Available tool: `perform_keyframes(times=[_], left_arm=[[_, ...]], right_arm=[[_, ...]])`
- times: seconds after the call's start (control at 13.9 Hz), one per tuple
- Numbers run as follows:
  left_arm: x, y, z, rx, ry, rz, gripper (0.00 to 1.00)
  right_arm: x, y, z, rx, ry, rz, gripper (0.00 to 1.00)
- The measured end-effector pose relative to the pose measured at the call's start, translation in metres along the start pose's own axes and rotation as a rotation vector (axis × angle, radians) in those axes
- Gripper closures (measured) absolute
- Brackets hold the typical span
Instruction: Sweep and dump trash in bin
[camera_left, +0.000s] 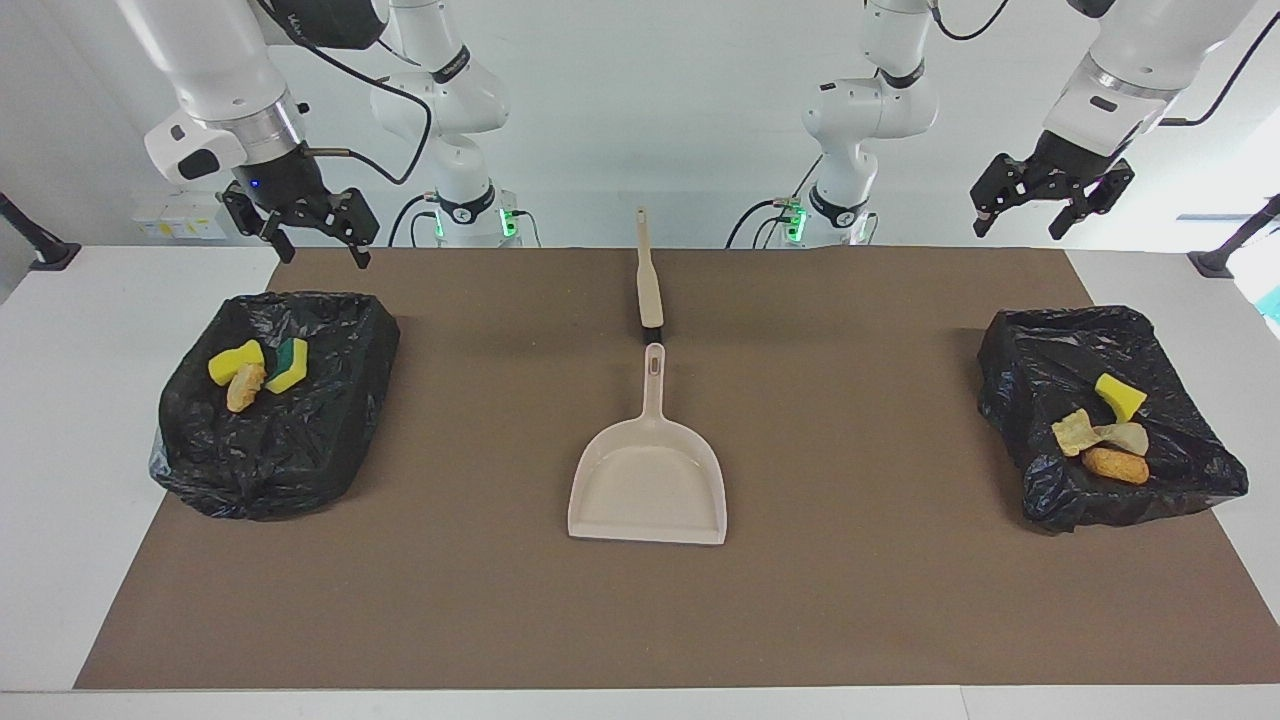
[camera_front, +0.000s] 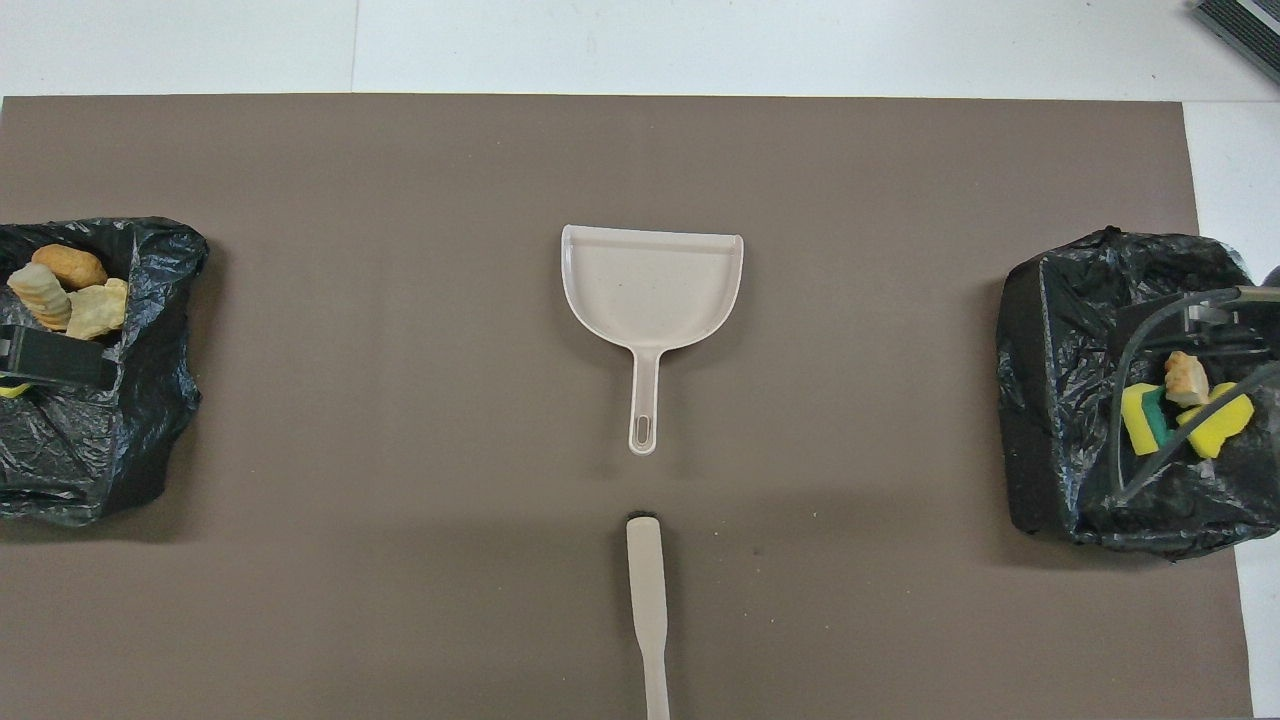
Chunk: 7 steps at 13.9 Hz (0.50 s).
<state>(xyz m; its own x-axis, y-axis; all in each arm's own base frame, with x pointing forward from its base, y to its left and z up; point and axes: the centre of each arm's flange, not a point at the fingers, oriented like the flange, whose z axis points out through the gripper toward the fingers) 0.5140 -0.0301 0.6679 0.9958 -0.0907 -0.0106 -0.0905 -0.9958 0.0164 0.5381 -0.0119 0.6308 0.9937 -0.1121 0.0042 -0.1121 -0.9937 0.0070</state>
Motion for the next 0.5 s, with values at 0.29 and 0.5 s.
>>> perform_keyframes(times=[0.29,0.5], left_arm=[[-0.0090,0.0016,-0.0091,0.001,0.015,-0.004,0.00],[-0.0107,0.0019,-0.0113,0.002,0.021,-0.004,0.00]], right_arm=[[0.0000,0.0000,0.0000,0.000,0.000,0.000,0.00],[0.0000,0.0000,0.0000,0.000,0.000,0.000,0.00]])
